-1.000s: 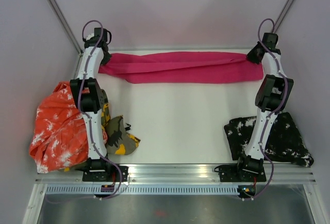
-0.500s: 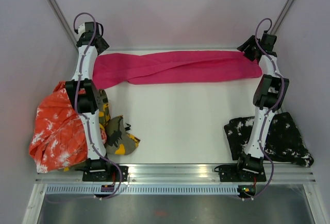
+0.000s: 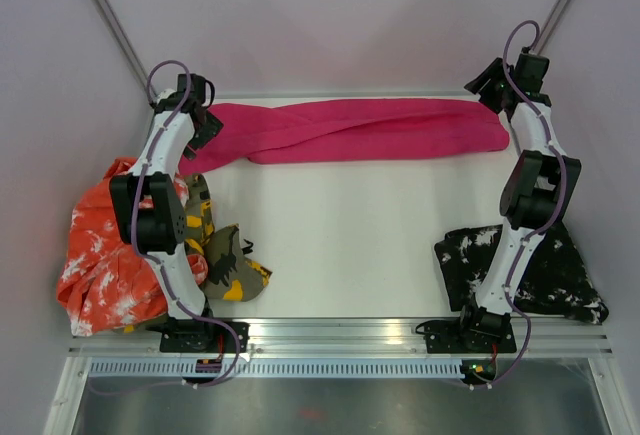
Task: Fold and stack the trousers
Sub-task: Fold the trousers
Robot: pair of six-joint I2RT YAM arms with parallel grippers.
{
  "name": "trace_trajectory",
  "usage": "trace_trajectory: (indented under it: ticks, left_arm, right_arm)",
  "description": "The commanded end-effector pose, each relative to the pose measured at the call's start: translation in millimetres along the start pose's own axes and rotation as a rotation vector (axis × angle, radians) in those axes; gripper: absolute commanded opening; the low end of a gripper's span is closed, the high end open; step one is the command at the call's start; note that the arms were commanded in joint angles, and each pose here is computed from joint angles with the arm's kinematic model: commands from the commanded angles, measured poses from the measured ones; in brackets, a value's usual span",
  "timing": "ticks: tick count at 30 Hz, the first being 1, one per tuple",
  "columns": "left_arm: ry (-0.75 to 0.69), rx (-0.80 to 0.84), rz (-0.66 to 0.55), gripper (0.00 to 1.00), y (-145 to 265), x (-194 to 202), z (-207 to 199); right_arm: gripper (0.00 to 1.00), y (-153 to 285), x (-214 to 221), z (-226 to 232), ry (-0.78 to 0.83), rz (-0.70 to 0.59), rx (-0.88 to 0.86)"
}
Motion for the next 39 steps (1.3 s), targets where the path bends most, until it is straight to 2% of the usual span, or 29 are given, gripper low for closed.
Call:
trace_trajectory:
  ticks: [1, 8, 11, 13, 17, 19, 24, 30, 32, 34, 36, 39]
  left_arm:
    - [0.151, -0.103, 0.062, 0.81, -14.6, 19.7, 14.6]
    - [0.283, -0.171, 0.191, 0.78, -54.2, 67.9, 15.2]
    - [0.329, -0.091, 0.192, 0.75, -72.0, 76.1, 1.2]
    - [0.358, -0.040, 0.145, 0.73, -79.6, 68.0, -8.4]
    - [0.369, -0.026, 0.131, 0.61, -96.6, 71.8, -11.0]
    - [0.375, -0.032, 0.139, 0.58, -106.9, 78.0, -11.3]
    - [0.393, -0.027, 0.115, 0.63, -119.7, 80.8, -11.2]
    - [0.410, -0.011, 0.116, 0.63, -133.0, 84.0, -14.9]
    - [0.412, -0.009, 0.132, 0.53, -135.2, 88.0, -16.9]
    - [0.414, -0.021, 0.142, 0.33, -138.3, 92.7, -13.6]
    - [0.412, -0.027, 0.145, 0.28, -137.8, 93.0, -11.9]
    - [0.420, -0.040, 0.146, 0.09, -137.3, 88.9, -6.6]
  right_arm:
    - [0.66, 13.9, 9.0, 12.0, -0.006, 0.005, -0.012]
    - [0.65, 8.6, 34.6, -3.7, -0.028, 0.056, 0.015]
    - [0.65, 6.4, 40.0, -6.4, -0.030, 0.070, 0.015]
    - [0.65, 5.9, 41.1, -7.4, -0.028, 0.072, 0.016]
    - [0.65, 3.1, 44.5, -10.6, -0.031, 0.078, 0.021]
    - [0.65, 2.6, 45.1, -11.9, -0.029, 0.079, 0.025]
    - [0.64, 3.1, 48.2, -12.9, -0.028, 0.086, 0.025]
    - [0.64, 1.6, 49.4, -16.0, -0.024, 0.086, 0.035]
    - [0.64, 1.7, 49.0, -16.0, -0.026, 0.085, 0.037]
    - [0.64, 1.9, 49.8, -17.4, -0.023, 0.086, 0.042]
    - [0.64, 2.7, 50.0, -19.8, -0.020, 0.082, 0.054]
    - [0.64, 2.1, 50.0, -20.6, -0.020, 0.080, 0.057]
Point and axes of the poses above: each gripper's point midway between its finger pads, its own y axis back along the fingers, its own z axis along the line the jaws close on, x = y × z, the point moved 1 cm from there along y, back along the fingers, and after that the axes turned 1 degree about -y, right-handed, at the moved point
